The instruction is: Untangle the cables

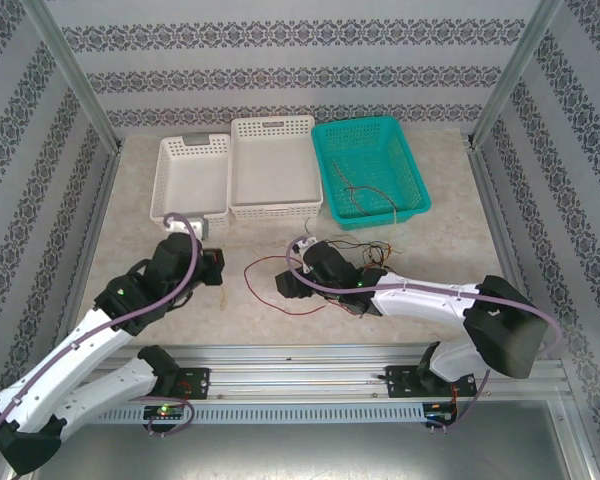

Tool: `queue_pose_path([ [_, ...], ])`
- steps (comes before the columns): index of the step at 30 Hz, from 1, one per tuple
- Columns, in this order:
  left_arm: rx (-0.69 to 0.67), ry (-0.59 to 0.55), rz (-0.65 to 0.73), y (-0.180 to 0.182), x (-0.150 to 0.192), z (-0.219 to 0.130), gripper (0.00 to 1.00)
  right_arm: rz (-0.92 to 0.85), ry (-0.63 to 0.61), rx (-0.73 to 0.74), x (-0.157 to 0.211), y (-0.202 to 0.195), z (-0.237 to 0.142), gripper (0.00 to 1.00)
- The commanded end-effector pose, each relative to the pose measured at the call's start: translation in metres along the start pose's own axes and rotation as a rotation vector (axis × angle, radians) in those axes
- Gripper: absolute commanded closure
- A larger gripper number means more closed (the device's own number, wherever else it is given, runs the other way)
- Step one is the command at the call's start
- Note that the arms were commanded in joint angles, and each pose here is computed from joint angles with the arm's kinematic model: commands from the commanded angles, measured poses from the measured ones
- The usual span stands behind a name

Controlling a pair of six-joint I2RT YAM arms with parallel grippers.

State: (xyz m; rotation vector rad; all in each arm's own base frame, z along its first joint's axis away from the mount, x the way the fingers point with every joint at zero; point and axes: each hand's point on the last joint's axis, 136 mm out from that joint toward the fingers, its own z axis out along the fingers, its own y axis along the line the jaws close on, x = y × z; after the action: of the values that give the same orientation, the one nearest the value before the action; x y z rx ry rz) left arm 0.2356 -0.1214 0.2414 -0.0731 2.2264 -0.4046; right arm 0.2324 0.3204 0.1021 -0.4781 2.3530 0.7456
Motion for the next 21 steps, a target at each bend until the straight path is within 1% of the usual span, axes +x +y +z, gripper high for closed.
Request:
queue_pose_path([
  [1,-0.073,-0.148,0.078,0.004,-0.061,-0.028,1.00,-0.018,0.044,0.040,0.016,-0.013,0.010,0.35],
  [5,-0.123,-0.235,0.116,0.003,-0.120,-0.047,1.00,-0.043,0.050,0.121,0.015,-0.026,0.014,0.36],
  [7,-0.163,-0.276,0.127,0.008,-0.146,-0.049,1.00,-0.055,0.042,0.161,0.012,-0.034,0.016,0.36],
  [9,-0.196,-0.293,0.125,0.014,-0.165,-0.044,1.00,-0.062,0.041,0.172,0.009,-0.036,0.020,0.36],
  [11,-0.242,-0.302,0.110,0.026,-0.179,-0.032,1.00,-0.077,0.048,0.192,0.005,-0.038,0.025,0.36],
  [15,-0.270,-0.293,0.021,0.052,-0.198,-0.001,1.00,-0.115,0.053,0.239,-0.005,-0.041,0.036,0.35],
  [18,-0.302,-0.275,-0.034,0.075,-0.205,0.027,1.00,-0.154,0.050,0.273,-0.014,-0.045,0.042,0.35],
  [21,-0.319,-0.247,-0.093,0.098,-0.209,0.054,1.00,-0.202,0.077,0.311,-0.017,-0.052,0.049,0.34],
])
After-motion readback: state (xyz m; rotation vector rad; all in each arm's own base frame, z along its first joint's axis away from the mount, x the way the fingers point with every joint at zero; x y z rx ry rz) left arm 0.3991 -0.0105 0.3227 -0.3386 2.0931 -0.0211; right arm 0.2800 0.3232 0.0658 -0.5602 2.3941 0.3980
